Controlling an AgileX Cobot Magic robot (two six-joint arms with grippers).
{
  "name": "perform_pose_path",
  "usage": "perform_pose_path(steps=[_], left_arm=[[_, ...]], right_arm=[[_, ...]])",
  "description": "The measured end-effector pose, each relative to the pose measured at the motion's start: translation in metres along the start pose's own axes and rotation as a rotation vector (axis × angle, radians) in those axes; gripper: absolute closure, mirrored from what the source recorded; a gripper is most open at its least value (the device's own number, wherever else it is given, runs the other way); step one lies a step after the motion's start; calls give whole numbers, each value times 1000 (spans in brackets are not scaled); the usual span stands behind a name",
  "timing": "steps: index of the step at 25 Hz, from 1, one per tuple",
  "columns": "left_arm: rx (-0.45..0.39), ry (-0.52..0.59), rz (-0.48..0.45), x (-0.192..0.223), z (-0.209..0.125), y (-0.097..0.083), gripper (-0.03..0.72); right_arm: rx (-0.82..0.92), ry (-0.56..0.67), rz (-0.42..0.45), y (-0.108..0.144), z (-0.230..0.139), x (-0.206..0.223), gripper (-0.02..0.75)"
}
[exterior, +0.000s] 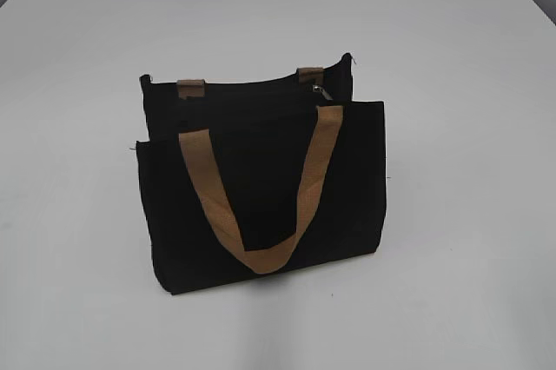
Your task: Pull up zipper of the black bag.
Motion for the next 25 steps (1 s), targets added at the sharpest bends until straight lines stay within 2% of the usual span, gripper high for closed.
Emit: perform_pose_path(steps=[3, 6, 25], left_arm=[[-67, -18, 141, -2, -1, 8, 449], [-96, -22, 201, -3, -1, 12, 449], [-101, -23, 211, -3, -1, 13, 449]], right_arm=[[43, -16, -67, -3, 0, -2, 230], [69, -39, -119, -5, 1, -4, 230], [90, -46, -117, -3, 2, -4, 230]])
Point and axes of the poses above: a point on each arm's last joint axis where the gripper is mounted, x pointing out along that axis toward the gripper, y along the wrist's bending axis when the last joint is at zero, z = x × y, the point moved 7 cm from there along x, pointing out along that axis toward the gripper, and after that the axes turned 4 degrees about -x, right-handed, at the moved point
